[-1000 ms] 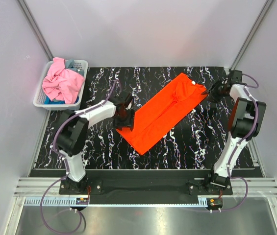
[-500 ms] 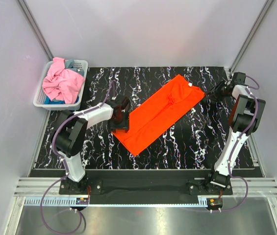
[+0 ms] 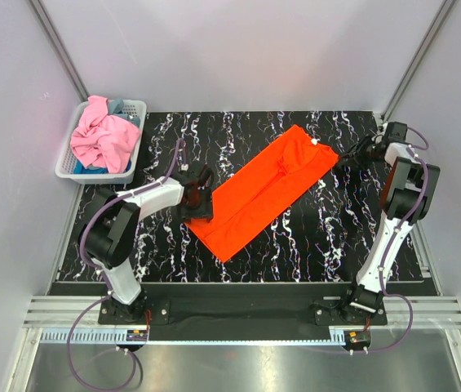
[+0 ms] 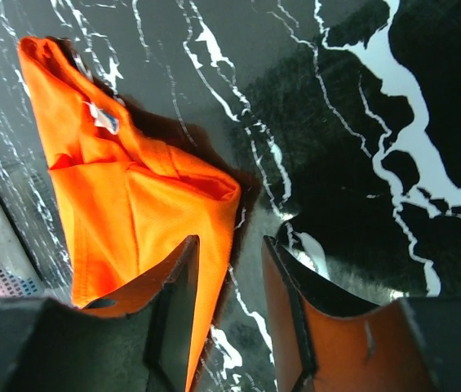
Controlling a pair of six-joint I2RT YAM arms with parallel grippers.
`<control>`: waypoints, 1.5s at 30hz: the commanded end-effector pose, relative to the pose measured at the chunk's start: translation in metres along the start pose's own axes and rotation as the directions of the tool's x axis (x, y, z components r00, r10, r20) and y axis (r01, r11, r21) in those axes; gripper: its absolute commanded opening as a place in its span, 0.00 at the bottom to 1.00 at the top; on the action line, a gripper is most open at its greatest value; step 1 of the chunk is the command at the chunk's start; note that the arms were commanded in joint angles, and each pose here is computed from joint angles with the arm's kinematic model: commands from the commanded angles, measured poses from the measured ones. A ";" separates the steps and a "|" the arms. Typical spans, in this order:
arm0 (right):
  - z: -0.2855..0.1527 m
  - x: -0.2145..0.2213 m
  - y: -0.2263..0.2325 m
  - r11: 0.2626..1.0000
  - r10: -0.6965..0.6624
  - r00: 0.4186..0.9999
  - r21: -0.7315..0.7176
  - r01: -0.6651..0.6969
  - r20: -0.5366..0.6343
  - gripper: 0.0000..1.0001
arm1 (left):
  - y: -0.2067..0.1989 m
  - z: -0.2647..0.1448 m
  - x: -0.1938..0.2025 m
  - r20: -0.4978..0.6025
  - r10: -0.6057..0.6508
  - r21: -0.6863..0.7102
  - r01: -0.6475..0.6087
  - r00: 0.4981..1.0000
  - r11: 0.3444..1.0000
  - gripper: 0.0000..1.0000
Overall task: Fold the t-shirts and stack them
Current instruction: Fold the tshirt
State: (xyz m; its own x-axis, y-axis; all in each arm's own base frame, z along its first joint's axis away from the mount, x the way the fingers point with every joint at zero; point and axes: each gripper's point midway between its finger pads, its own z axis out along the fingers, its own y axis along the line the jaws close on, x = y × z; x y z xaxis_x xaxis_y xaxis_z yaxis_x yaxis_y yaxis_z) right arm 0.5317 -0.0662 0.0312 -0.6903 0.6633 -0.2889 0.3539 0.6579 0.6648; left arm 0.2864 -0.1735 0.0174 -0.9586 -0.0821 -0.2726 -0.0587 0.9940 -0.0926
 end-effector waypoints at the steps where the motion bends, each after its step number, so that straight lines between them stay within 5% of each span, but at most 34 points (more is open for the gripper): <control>1: 0.002 -0.006 0.007 0.998 -0.050 0.999 -0.030 0.050 -0.003 0.43 | 0.014 0.010 0.024 -0.082 -0.020 -0.047 0.016 0.996 0.999 0.67; 15: 0.016 -0.001 -0.003 0.998 -0.059 0.998 0.026 0.059 -0.026 0.39 | 0.017 0.009 0.030 -0.078 -0.023 -0.041 0.020 0.997 0.999 0.66; 29: 0.034 -0.004 -0.015 0.997 -0.025 0.999 0.077 0.028 -0.042 0.21 | 0.012 0.001 0.040 -0.071 -0.055 0.020 0.057 0.996 0.998 0.67; 34: 0.034 -0.010 -0.011 0.996 -0.048 0.998 0.073 0.051 -0.033 0.01 | -0.001 -0.003 0.049 -0.076 -0.095 0.066 0.101 0.993 0.993 0.68; 39: 0.040 -0.017 -0.001 0.996 -0.083 0.996 0.041 0.085 -0.029 0.00 | -0.032 -0.023 0.049 -0.083 -0.136 0.165 0.148 0.987 0.975 0.71; 45: 0.050 -0.037 0.010 0.994 -0.112 0.994 0.008 0.112 -0.014 0.00 | -0.047 -0.082 0.003 0.113 -0.034 0.230 0.007 0.993 0.973 0.79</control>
State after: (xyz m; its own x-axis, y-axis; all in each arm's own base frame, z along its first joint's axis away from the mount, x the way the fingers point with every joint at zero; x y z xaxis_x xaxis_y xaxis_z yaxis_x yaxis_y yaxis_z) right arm 0.5832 -0.0649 0.0172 -0.7263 0.6040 -0.3281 0.2988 0.7073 0.6406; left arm 0.2407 -0.2034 0.0453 -0.9577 -0.1447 -0.2486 -0.0814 0.9653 -0.2483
